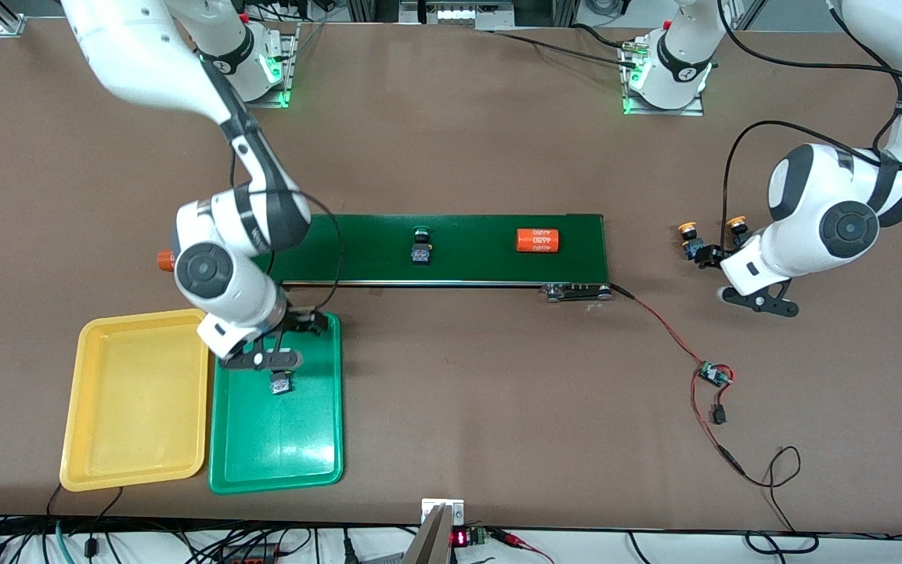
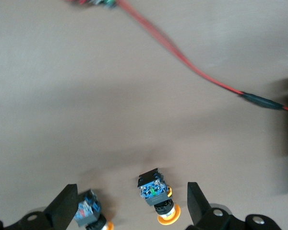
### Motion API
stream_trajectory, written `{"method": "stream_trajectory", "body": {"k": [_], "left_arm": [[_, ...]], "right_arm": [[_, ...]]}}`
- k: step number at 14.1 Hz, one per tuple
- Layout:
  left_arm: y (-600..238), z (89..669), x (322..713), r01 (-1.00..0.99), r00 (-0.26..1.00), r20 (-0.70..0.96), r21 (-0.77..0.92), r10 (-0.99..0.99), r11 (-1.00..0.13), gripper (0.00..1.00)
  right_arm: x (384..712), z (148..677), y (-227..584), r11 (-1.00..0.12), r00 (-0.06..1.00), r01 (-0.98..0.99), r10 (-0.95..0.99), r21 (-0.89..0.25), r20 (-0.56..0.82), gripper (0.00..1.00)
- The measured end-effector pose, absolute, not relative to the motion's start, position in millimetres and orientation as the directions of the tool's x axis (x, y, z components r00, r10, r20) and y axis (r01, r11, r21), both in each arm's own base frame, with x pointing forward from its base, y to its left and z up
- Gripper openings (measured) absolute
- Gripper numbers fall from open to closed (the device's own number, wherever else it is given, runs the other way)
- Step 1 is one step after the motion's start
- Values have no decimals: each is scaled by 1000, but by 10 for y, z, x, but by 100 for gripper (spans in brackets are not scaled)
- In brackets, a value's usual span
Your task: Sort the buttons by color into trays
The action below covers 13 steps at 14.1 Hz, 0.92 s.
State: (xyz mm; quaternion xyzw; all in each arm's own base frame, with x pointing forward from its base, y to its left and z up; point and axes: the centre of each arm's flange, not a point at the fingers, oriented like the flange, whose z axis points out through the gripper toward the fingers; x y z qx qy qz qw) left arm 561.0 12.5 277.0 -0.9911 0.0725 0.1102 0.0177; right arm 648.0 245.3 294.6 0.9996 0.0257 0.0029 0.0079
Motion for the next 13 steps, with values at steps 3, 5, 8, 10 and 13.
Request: {"method": "stream_trajectory", "body": {"k": [3, 5, 8, 10, 13], "left_arm": [[420, 2544, 5478, -10, 965, -262, -14, -6, -1000, 100], [457, 2417, 5416, 93, 955, -285, 21, 84, -995, 100], [350, 2234, 5320, 154, 952, -275, 43, 137, -987, 100], [302, 2078, 5203, 164, 952, -270, 47, 145, -985, 100], [270, 1928, 5102, 167, 944, -295, 53, 144, -985, 100]], "right_arm": [[5960, 3193, 2691, -1000, 1000, 7, 6, 27, -10, 99], [5640, 3305, 3000, -999, 999, -33, -33, 29, -7, 99], [5298, 3299, 3500, -998, 998, -58, -58, 25, 3, 99], [5175, 3230, 3688, -998, 998, -61, -61, 21, 7, 99], [5073, 3062, 3866, -997, 997, -82, -82, 15, 11, 99]]}}
